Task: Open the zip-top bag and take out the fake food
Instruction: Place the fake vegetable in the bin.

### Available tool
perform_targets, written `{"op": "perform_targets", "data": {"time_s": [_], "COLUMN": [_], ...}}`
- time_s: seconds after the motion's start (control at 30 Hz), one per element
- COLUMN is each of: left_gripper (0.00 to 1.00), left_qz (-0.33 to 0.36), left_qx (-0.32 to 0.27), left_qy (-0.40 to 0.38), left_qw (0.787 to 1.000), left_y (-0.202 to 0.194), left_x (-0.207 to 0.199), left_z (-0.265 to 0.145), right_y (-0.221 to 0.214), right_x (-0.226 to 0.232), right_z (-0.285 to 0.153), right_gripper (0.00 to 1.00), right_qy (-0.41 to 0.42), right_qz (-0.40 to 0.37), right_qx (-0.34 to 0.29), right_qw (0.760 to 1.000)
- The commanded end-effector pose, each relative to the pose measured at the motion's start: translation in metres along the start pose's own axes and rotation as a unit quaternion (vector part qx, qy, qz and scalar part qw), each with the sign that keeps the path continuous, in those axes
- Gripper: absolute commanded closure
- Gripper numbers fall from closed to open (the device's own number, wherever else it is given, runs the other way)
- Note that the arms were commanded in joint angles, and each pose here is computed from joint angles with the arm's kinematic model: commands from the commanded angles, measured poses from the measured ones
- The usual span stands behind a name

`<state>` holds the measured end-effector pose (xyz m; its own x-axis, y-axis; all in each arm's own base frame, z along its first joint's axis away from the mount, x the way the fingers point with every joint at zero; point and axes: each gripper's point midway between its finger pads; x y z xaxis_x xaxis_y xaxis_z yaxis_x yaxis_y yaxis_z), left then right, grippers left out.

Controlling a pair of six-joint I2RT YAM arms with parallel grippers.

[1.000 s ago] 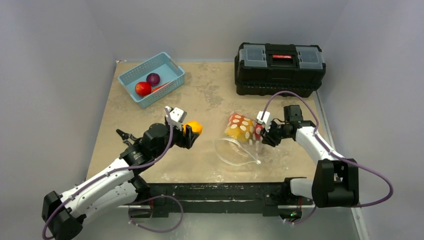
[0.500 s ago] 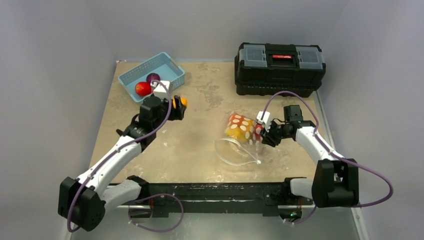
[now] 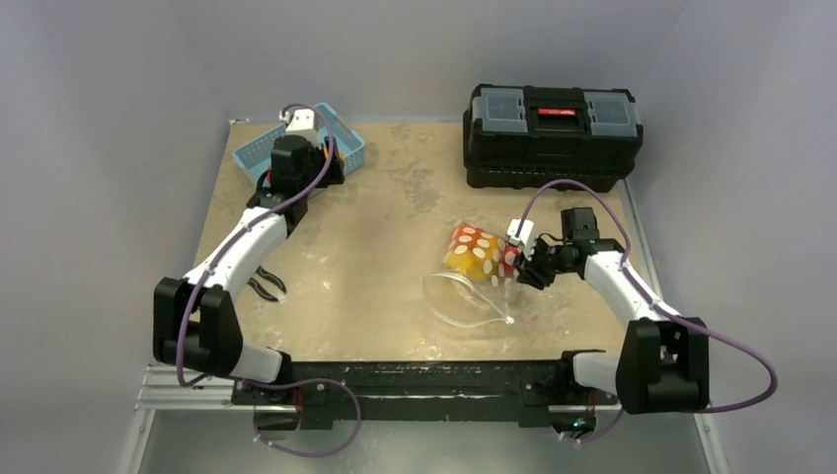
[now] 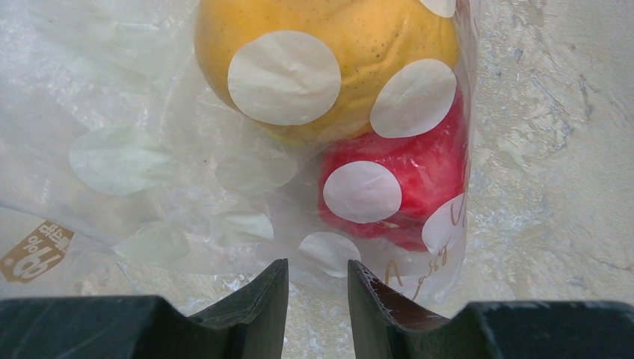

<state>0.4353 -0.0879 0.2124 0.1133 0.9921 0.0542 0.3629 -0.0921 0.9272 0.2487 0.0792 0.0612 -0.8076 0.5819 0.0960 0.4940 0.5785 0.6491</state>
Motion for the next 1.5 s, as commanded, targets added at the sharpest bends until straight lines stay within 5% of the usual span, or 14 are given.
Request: {"op": "perform_targets", "data": {"time_s": [0.0,1.3,1.37,1.47], "left_gripper": [1.0,1.0,0.94,0.7], "left_qz": [0.008,0.013,0.014,0.016], "left_qx": [-0.011,0.109,0.122,0.147], "left_qy": [0.019,0.063,0.066,0.072], "left_qw": [1.0,0.992,0.99,0.986], "left_y": [0.025,0.02,0.014,0.002], "left_x": [0.024,0.092,0.094,0.096], "left_z": [0.013,0.114,0.119,0.124], "right_y": [0.016,0.015,0.014,0.014], "right_x": [-0.006,-0.006,-0.006,-0.006], "right_z": [-0.009,-0.008,-0.008,-0.007], "right_gripper": [0.66,0.64,0.64,0.63], "right_qy": [-0.01,-0.01,-0.01,-0.01], "right_qz": [-0.021,-0.023,-0.022,-0.022], "right_qx": [-0.02,-0.019,-0.018,-0.017], "right_qw": [1.0,1.0,1.0,1.0]}}
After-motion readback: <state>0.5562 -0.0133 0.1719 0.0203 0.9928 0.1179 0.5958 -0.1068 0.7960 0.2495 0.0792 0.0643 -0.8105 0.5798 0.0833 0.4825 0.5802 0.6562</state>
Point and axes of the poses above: each gripper's point midway between its finger pads, its own z axis out along the fingers, its own x axis along the line the jaws close on, y = z × x, and after that the axes turned 13 degrees about z, right-handed
